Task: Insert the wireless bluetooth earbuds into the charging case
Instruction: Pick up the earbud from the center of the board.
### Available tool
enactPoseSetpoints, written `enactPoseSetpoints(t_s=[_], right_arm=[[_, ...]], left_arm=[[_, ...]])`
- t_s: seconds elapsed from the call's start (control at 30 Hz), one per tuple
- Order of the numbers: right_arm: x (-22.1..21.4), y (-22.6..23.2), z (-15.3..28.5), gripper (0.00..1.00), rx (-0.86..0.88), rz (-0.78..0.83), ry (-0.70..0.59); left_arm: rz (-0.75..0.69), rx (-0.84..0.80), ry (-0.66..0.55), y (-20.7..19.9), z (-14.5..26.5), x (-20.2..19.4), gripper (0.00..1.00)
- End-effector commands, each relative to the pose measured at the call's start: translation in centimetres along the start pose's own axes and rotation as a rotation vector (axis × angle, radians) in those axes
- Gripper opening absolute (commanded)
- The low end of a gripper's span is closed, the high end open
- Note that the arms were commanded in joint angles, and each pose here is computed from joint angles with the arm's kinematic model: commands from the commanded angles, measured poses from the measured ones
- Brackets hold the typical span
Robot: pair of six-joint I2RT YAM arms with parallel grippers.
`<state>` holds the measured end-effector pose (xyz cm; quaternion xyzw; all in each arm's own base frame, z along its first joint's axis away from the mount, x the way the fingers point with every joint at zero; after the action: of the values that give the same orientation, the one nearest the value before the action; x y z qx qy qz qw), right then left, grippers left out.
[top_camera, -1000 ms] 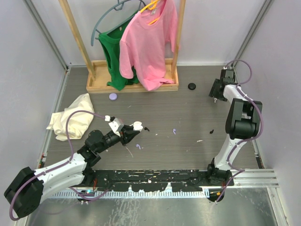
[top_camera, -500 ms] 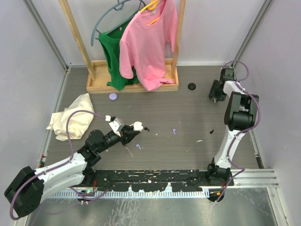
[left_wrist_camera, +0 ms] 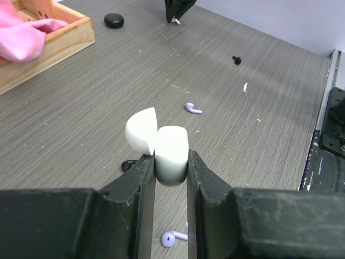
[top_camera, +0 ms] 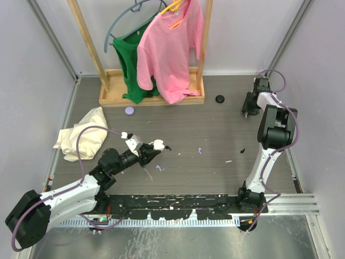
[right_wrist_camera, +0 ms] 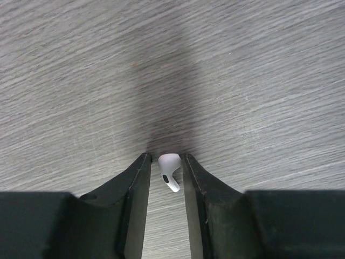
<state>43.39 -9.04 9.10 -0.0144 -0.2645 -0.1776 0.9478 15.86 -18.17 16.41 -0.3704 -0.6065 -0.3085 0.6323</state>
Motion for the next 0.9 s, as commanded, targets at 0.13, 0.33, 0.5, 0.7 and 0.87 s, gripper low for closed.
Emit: enactPoseSetpoints(t_s=[0.13,0.33,0.5,0.7,0.87], right_arm=[[-0.1,-0.3,-0.1,0.27,0.004,0.006,0.022],[-0.6,0.5,1.4,0.21,0.056,-0.021,0.008],[-2.9,1.8,3.4,0.19,0.125,-0.036,0.012],[-8.3,4.0,5.4,0.19,0.169,-0.011,0.066],[-12.1,6.3,7.6,0.19,0.200,0.001,0.091]], left_arm=[[-0.040,-0.020,-0.087,-0.2,-0.7,2.5,0.00],[-0.040,-0.021,-0.087,-0.2,-0.7,2.5,0.00],[-0.042,-0.024,-0.092,-0.2,-0.6,2.6,0.00],[-0.043,-0.023,-0.096,-0.3,-0.5,2.8,0.00],[-0.044,-0.020,-0.100,-0.3,-0.3,2.8,0.00]])
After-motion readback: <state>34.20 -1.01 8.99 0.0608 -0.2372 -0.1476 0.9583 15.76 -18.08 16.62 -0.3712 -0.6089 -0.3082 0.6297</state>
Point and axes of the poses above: each gripper's point midway between its finger pads, its own z axis back along the fingers, its own y axis along the line the jaws close on, x = y × z, the point moved 8 cm from there along z, back along the fingers, and after that the axes turned 1 degree about -z, right-handed, at the moved point
